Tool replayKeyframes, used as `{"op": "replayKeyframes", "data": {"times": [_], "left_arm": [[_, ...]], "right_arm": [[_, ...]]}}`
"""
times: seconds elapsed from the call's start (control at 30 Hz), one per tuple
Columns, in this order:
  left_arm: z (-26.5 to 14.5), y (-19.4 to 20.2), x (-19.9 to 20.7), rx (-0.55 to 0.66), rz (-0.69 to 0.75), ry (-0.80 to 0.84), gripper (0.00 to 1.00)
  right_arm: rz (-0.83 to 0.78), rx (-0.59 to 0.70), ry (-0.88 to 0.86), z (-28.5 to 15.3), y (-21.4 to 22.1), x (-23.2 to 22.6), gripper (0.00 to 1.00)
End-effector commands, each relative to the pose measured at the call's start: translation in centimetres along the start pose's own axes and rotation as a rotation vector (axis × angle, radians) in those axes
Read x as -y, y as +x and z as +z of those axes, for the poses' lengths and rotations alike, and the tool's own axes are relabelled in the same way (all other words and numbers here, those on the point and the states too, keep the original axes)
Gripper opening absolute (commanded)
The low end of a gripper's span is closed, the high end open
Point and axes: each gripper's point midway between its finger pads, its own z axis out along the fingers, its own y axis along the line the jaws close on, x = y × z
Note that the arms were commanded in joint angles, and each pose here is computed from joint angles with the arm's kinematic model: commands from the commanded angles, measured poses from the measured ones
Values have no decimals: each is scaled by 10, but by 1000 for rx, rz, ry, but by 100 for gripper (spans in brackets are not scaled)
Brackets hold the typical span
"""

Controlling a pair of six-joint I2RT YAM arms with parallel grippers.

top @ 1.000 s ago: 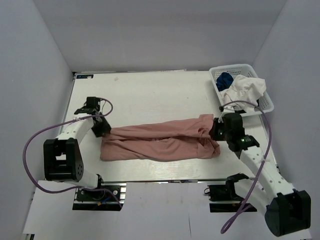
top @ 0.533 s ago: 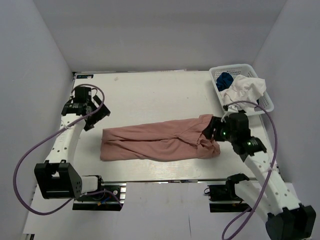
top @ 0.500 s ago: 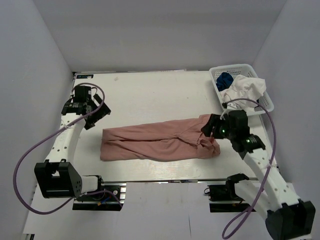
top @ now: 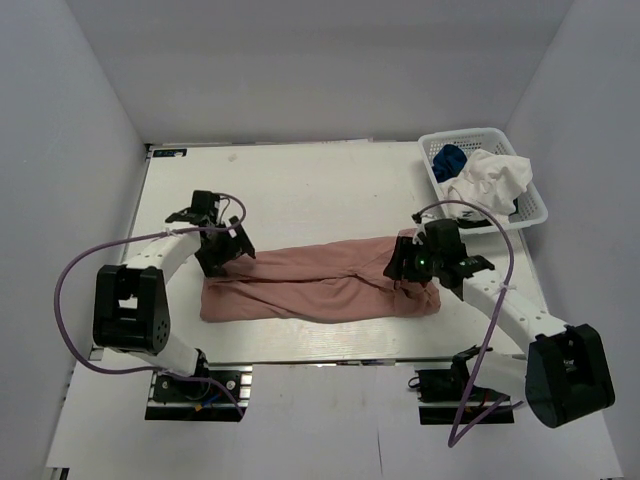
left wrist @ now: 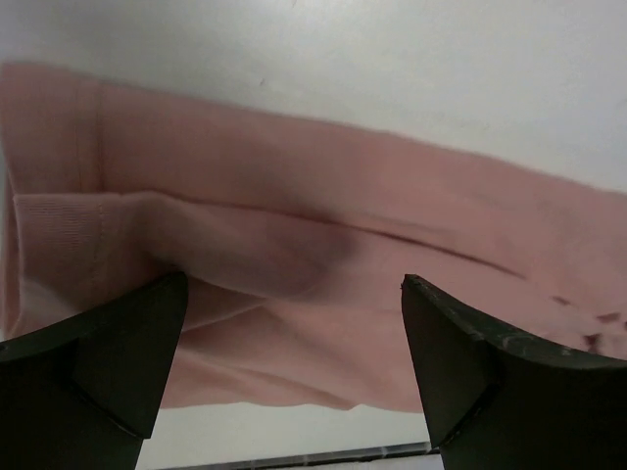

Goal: Fold and stack the t-shirts

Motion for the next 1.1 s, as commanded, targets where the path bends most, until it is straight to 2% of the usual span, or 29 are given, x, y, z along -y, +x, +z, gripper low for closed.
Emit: {"op": "replayKeyframes", "data": {"times": [0.0, 0.13, 0.23, 0.33, 0.43, 0.47, 0.63, 0.7, 0.77, 0.87, 0.93, 1.07], "left_arm": [[4, 14, -15, -10, 17, -52, 100], [11, 49, -44, -87, -5, -132, 100], [12, 61, -44, -114, -27, -125, 100], [2, 69, -58, -124, -36, -191, 100], [-15, 63, -62, -75, -38, -219, 100], [-20, 54, -57, -41, -45, -207, 100], [-52, 21, -30, 48, -31, -142, 100], [-71, 4, -15, 111, -19, -97, 100], [-82, -3, -7, 137, -16, -67, 100], [-99, -7, -1, 183, -4, -35, 100], [-104, -8, -1, 198, 7, -25, 100], [-102, -2, -5, 183, 6, -36, 100]], "right_arm": [[16, -8, 5, -1, 14, 1, 57], [61, -82, 18, -5, 53, 8, 53], [94, -164, 33, -11, 85, 13, 51], [95, -211, 45, -25, 101, 13, 50], [77, -180, 35, -39, 90, 6, 50], [57, -104, 13, -48, 66, -4, 50], [-48, 72, -6, -54, -10, -25, 52], [-59, 70, 53, -42, -35, -21, 54], [-47, 64, 190, -35, -45, 0, 54], [-58, -63, 331, -2, -42, 27, 55], [-69, -52, 346, 4, -53, 28, 55], [-48, -154, 347, 21, -31, 34, 55]]}}
